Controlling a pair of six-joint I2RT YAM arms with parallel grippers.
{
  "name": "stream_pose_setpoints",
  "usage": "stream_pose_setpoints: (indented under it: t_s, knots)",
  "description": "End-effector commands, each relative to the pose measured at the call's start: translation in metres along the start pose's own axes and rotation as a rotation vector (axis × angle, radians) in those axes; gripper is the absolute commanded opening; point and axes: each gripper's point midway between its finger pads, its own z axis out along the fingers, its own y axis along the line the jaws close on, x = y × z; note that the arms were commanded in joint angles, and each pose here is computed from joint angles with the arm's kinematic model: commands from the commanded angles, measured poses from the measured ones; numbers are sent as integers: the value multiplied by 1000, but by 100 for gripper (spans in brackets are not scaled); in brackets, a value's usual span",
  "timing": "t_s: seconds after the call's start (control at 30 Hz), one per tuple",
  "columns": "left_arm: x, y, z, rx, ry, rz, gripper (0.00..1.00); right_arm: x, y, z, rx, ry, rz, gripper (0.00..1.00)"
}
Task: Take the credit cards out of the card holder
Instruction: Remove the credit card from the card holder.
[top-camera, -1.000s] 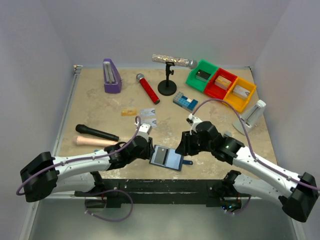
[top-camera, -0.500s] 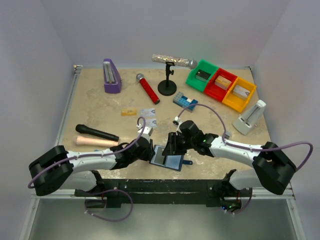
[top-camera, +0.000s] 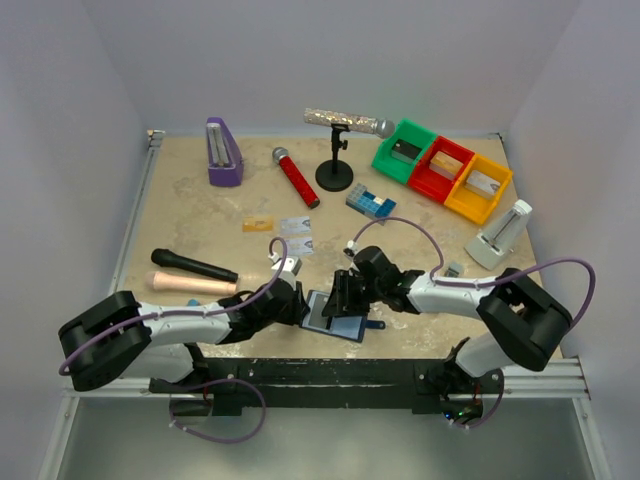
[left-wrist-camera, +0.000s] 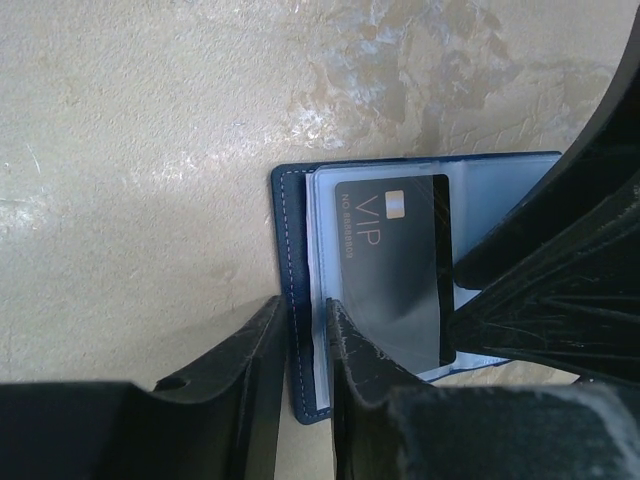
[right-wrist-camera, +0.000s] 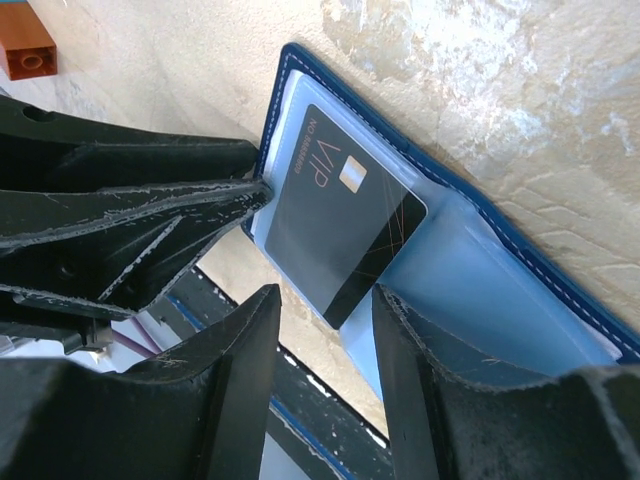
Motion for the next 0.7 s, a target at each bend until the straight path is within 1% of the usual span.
stream_pose_setpoints:
  t_s: [0.0,0.4,0.67]
  knots:
    - [3,-4,-1,41,-8,-45,26,-1,5,5,-32,-9,14,47]
    - [13,3,-2,38,10,-55,24,2,-7,8,0,-13,58,47]
    - [22,3,-6,56,21,-74,20,0,-5,7,-45,-48,84,47]
